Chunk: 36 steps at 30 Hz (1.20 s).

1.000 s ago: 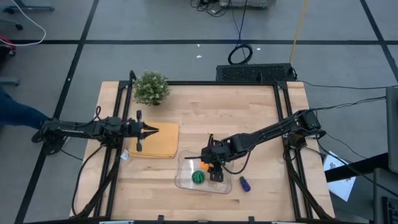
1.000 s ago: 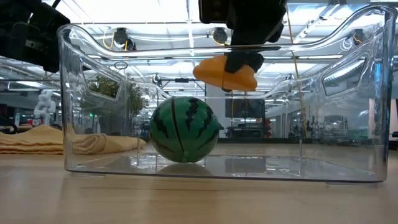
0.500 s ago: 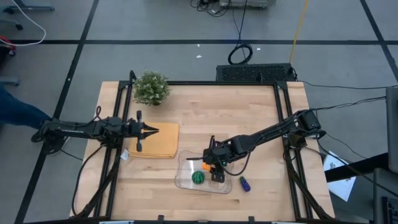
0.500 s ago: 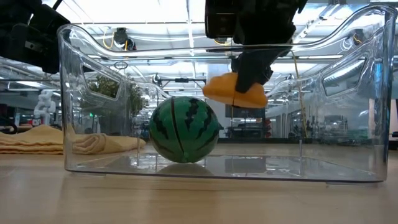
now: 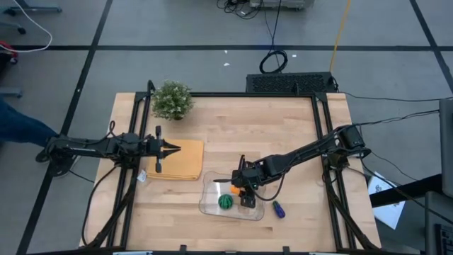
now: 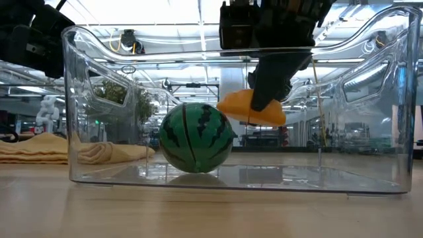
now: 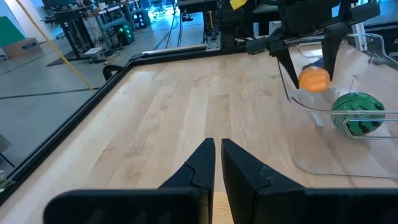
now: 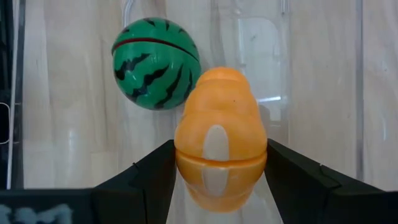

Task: Pick and placing Produce into tupperware
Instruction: Put the light orange croissant into the transparent bin

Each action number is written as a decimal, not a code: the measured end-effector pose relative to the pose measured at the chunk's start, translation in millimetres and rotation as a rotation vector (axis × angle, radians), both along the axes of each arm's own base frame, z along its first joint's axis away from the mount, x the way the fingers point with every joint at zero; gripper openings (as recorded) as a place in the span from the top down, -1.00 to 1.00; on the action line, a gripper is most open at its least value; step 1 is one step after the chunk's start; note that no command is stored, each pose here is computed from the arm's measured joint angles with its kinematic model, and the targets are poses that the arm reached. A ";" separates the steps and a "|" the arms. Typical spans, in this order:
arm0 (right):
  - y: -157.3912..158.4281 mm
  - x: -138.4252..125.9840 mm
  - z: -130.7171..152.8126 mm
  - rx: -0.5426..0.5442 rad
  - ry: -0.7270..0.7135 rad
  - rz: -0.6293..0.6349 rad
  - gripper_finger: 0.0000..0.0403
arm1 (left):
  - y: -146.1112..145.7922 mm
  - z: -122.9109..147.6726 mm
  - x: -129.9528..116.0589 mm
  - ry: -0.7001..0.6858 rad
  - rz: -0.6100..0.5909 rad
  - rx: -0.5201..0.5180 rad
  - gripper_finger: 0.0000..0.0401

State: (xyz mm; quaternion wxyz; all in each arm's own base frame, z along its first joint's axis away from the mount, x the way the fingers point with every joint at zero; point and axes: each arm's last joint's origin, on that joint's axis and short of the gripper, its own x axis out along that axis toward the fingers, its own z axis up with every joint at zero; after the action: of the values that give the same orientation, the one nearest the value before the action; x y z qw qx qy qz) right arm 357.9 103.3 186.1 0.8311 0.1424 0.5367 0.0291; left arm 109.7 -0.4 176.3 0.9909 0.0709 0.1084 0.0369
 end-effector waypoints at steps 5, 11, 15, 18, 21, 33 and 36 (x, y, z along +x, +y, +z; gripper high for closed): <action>-0.3 -1.0 -3.0 -0.007 0.023 0.000 -0.07 | 0.0 0.0 0.0 0.000 0.001 0.001 0.84; 2.4 0.3 1.7 -0.024 0.011 0.035 -0.05 | 0.2 0.1 0.0 0.000 0.007 0.005 0.84; 6.8 3.1 3.7 -0.034 0.010 0.059 -0.02 | 0.2 0.0 0.0 0.000 0.007 0.005 0.84; 9.9 4.9 -0.7 -0.047 0.055 0.066 -0.01 | 0.2 0.1 0.0 0.000 0.007 0.004 0.84; 13.6 8.6 -9.5 -0.056 0.084 0.073 -0.02 | 0.2 0.1 0.0 0.000 0.007 0.004 0.84; 13.1 10.2 -15.1 -0.056 0.102 0.060 -0.04 | 0.2 0.0 0.0 0.000 0.007 0.002 0.84; 11.7 10.7 -15.1 -0.053 0.103 0.050 -0.04 | 0.2 0.0 -0.1 0.000 0.007 0.002 0.84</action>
State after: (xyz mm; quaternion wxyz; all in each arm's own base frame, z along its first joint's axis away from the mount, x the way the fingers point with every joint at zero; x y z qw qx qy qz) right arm 368.6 115.0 170.9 0.8048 0.1082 0.5829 0.0284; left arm 109.7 -0.2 176.2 0.9907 0.0714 0.1089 0.0406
